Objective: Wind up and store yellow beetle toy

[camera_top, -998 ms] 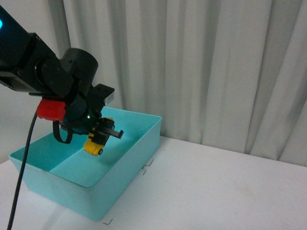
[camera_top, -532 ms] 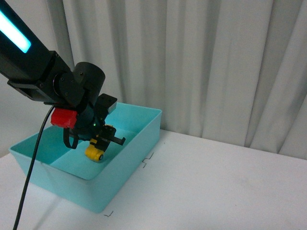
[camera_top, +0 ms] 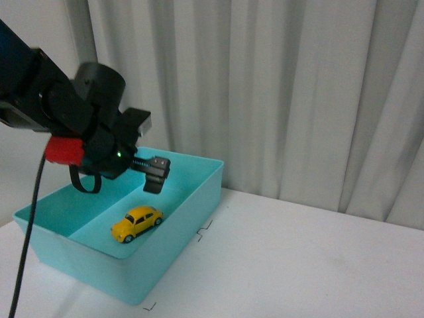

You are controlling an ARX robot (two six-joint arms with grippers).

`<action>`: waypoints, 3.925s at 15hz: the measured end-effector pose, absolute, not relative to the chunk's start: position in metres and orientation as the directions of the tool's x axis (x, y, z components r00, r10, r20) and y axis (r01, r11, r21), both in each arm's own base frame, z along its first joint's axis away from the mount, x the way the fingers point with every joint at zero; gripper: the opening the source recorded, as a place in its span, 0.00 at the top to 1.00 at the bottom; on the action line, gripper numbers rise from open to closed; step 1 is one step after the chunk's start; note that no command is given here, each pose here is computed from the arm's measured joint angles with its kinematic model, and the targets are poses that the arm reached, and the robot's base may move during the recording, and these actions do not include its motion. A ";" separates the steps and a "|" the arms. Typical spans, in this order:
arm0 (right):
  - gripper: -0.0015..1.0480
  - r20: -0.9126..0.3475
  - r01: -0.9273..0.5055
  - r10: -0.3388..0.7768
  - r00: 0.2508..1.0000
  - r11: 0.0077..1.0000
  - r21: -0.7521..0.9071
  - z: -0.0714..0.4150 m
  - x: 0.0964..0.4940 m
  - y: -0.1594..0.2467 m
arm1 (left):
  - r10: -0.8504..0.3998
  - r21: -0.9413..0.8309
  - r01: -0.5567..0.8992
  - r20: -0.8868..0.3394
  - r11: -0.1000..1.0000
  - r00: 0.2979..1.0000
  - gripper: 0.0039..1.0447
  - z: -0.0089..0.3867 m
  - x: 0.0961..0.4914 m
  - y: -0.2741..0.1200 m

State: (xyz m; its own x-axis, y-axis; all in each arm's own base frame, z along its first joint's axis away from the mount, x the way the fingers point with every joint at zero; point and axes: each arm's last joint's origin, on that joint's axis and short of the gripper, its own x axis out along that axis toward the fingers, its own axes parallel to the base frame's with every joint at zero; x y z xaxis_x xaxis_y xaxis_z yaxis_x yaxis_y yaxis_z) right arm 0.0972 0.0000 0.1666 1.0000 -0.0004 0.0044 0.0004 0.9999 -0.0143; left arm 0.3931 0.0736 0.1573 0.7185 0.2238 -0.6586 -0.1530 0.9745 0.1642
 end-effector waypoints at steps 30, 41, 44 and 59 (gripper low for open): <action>0.06 0.004 0.001 -0.001 1.000 1.000 -0.014 0.167 0.097 0.000 | -0.002 0.004 0.002 0.002 1.000 1.000 0.99 0.168 0.130 0.000; 0.06 0.004 0.001 -0.001 1.000 1.000 -0.014 0.167 0.097 0.000 | -0.002 0.004 0.001 0.010 1.000 1.000 0.99 0.170 0.110 0.000; 0.06 0.004 0.001 -0.001 1.000 1.000 -0.014 0.167 0.097 0.000 | -0.001 0.004 0.001 -0.021 1.000 1.000 0.99 0.166 0.104 0.000; 0.06 0.005 0.001 -0.001 1.000 1.000 -0.014 0.167 0.097 0.000 | -0.001 0.003 0.001 0.001 1.000 1.000 0.07 0.166 0.097 0.000</action>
